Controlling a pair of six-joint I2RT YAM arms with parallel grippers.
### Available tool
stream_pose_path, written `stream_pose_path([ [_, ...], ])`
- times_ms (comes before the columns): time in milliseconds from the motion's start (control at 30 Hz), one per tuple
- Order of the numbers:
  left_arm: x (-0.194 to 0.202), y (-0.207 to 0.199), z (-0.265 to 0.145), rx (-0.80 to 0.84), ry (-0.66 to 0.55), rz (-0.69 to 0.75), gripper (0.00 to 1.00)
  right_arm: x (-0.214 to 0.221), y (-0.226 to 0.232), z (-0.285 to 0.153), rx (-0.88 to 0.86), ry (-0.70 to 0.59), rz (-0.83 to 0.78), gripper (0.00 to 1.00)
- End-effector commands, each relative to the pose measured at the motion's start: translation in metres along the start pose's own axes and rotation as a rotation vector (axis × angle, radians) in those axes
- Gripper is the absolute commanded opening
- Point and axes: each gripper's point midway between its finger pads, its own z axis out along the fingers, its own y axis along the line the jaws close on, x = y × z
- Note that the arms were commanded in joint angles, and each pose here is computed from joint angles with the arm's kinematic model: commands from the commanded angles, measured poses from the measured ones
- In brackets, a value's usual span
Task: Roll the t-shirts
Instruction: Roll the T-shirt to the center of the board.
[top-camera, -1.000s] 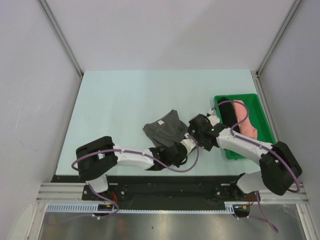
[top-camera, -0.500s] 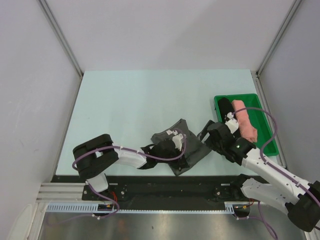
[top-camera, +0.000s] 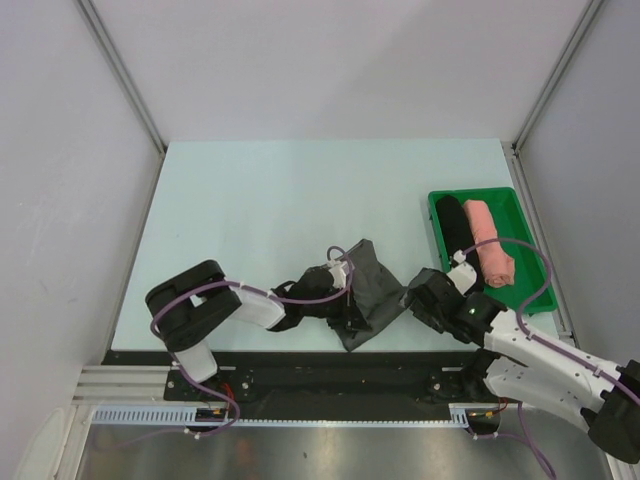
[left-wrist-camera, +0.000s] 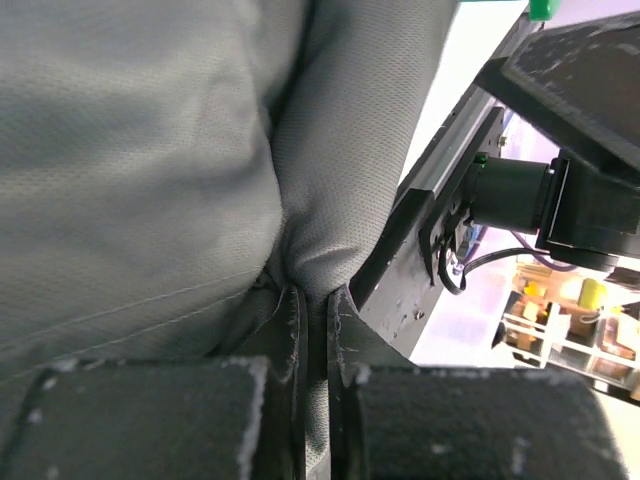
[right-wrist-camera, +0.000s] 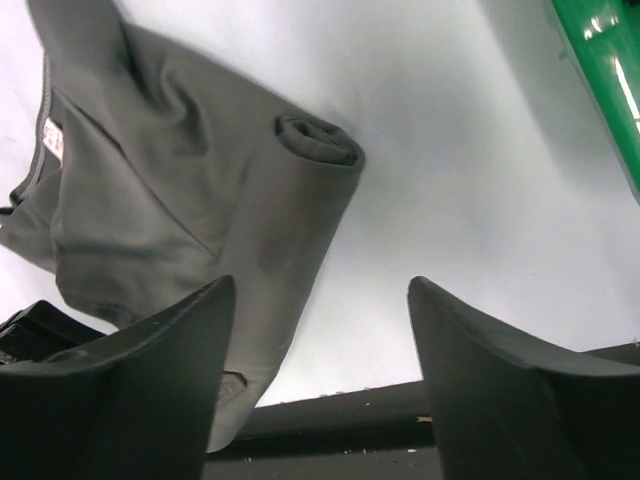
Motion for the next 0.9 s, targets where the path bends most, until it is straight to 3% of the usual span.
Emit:
stream_pose_path([
  [0,0.010,0.018,-0.003,-0.045,0.081,-0.079,0.00,-0.005,0.010,0.007,-0.018,-0.042,0.086,0.70],
  [267,0.008,0.032,-0.004,-0.070,0.105,-0.105,0.01,-0.001,0.023,0.023,-0.017,-0.045,0.125,0.61],
  [500,0.002,0.037,-0.004,-0.110,0.109,-0.080,0.03,0.000,0.027,0.035,0.000,-0.062,0.139,0.47],
  [733,-0.013,0.034,-0.011,-0.168,0.076,0.026,0.24,0.001,0.018,0.043,0.090,-0.023,0.147,0.24],
  [867,-0.017,0.032,-0.013,-0.177,0.072,0.069,0.27,0.001,0.016,0.046,0.132,-0.008,0.147,0.18],
])
